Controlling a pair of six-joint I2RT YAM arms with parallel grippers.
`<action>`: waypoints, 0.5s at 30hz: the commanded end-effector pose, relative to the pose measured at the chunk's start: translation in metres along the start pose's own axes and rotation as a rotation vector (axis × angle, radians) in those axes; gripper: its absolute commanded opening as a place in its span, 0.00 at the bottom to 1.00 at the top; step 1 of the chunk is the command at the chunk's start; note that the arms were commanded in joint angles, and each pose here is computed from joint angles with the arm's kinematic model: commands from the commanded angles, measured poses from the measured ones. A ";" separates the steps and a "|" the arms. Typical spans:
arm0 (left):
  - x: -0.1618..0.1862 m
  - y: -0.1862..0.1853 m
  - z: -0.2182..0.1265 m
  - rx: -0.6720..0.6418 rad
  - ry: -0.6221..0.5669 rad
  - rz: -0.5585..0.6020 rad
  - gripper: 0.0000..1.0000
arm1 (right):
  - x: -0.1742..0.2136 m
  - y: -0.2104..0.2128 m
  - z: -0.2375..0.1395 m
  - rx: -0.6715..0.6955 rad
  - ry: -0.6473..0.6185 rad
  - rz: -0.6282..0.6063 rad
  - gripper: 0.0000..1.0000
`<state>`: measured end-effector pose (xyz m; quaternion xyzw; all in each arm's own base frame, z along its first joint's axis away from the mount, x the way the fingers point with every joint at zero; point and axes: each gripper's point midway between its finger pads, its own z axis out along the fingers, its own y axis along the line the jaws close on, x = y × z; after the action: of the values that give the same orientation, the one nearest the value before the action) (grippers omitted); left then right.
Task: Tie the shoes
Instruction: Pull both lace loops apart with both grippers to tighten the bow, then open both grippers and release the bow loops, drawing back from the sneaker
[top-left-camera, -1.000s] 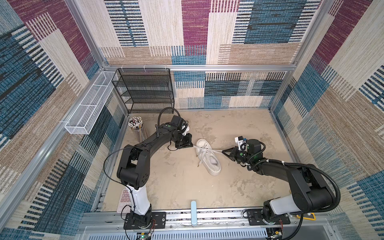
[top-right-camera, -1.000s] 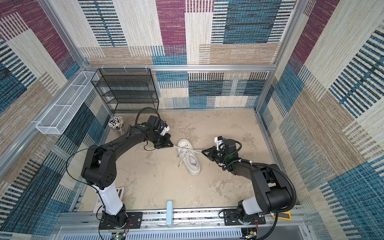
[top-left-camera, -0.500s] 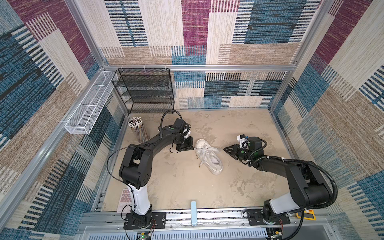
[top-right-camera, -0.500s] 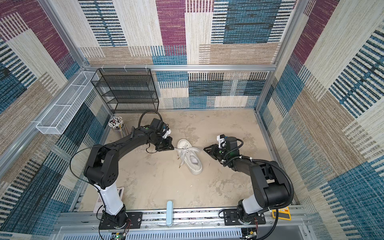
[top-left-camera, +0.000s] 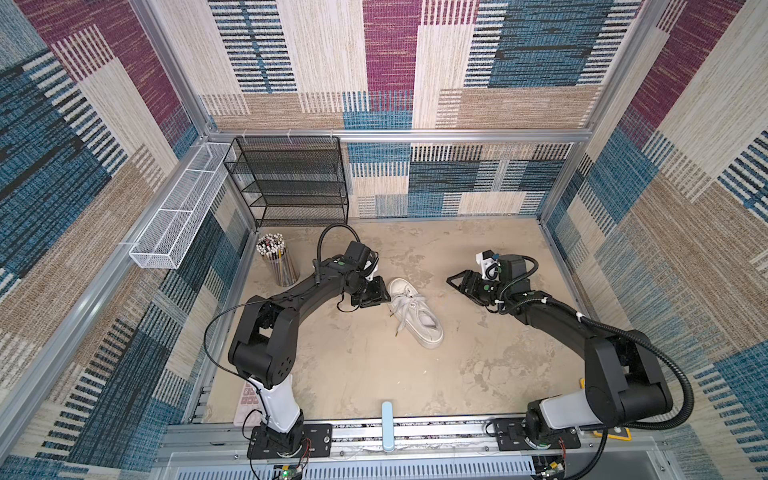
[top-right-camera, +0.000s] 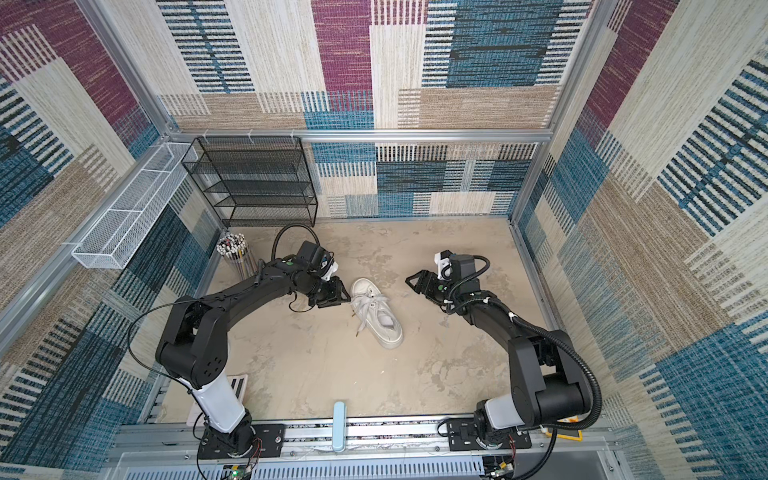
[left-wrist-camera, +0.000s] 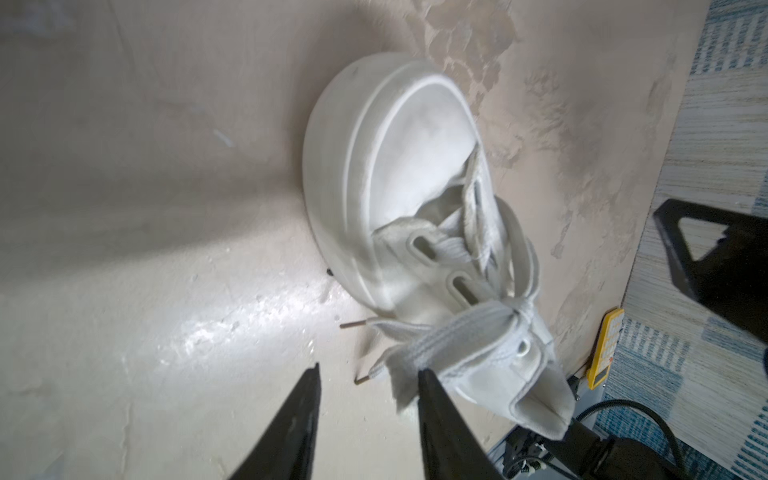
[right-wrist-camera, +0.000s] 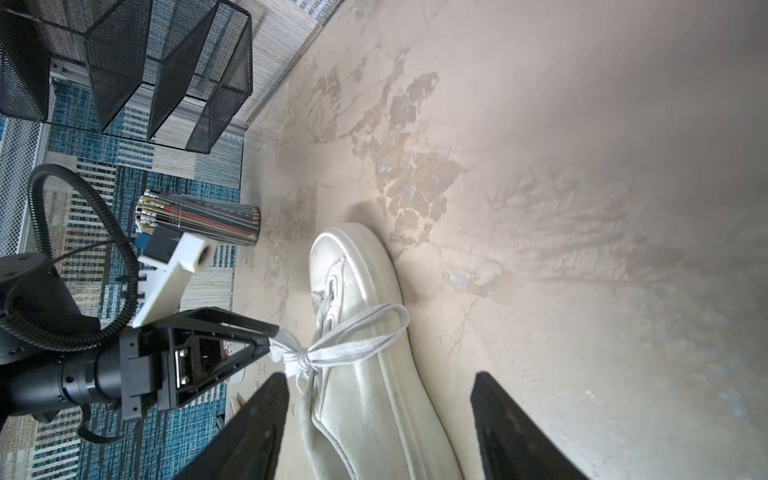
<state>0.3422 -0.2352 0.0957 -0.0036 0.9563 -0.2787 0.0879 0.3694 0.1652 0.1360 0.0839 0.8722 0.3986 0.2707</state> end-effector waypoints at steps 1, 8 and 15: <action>-0.003 -0.010 -0.013 0.054 -0.058 -0.016 0.58 | 0.013 -0.005 0.009 0.065 0.097 -0.071 0.72; -0.007 0.000 -0.042 0.080 -0.111 -0.053 0.69 | 0.064 0.019 0.016 -0.001 0.230 -0.087 0.74; 0.011 0.010 -0.050 0.056 -0.085 -0.016 0.72 | 0.107 0.035 0.019 -0.083 0.307 -0.056 0.76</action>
<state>0.3348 -0.2034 0.1330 -0.0396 0.9408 -0.3078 0.1361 0.2902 0.2269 0.0970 -0.0076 0.9025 0.4055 0.1451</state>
